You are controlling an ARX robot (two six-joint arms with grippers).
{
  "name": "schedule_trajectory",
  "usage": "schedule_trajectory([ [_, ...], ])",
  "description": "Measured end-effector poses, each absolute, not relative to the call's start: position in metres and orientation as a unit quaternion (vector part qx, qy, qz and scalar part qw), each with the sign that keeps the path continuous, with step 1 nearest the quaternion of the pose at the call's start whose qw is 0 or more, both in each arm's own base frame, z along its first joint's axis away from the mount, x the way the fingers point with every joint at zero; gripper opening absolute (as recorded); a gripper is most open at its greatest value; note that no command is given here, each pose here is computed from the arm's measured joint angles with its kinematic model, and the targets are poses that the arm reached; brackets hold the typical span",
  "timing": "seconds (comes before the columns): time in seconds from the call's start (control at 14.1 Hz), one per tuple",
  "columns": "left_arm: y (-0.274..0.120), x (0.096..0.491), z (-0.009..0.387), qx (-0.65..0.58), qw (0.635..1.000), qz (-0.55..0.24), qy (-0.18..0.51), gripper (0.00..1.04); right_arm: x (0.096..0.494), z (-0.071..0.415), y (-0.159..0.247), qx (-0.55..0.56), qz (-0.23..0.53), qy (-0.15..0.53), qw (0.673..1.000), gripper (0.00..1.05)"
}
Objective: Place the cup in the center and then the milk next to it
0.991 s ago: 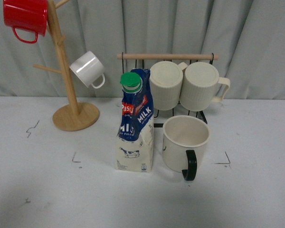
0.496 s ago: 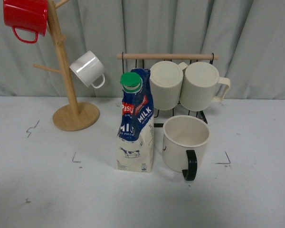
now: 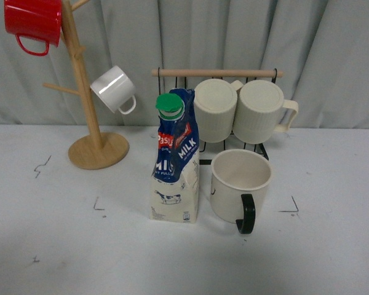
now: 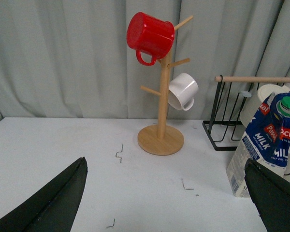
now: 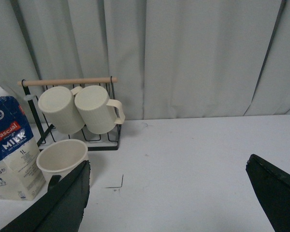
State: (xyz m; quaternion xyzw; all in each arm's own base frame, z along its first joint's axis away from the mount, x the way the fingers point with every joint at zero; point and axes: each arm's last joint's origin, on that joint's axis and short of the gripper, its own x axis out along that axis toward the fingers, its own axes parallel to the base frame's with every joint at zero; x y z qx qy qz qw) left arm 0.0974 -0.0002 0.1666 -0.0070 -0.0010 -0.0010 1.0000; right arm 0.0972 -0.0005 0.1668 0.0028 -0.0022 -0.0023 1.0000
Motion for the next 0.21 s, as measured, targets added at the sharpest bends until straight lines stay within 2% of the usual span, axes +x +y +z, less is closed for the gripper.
schedule_trajectory([
  [0.21, -0.0002, 0.0974, 0.1666, -0.007, 1.0, -0.001, -0.001, 0.98, 0.0972, 0.1668, -0.0005, 0.003, -0.002, -0.002, 1.0, 0.98],
])
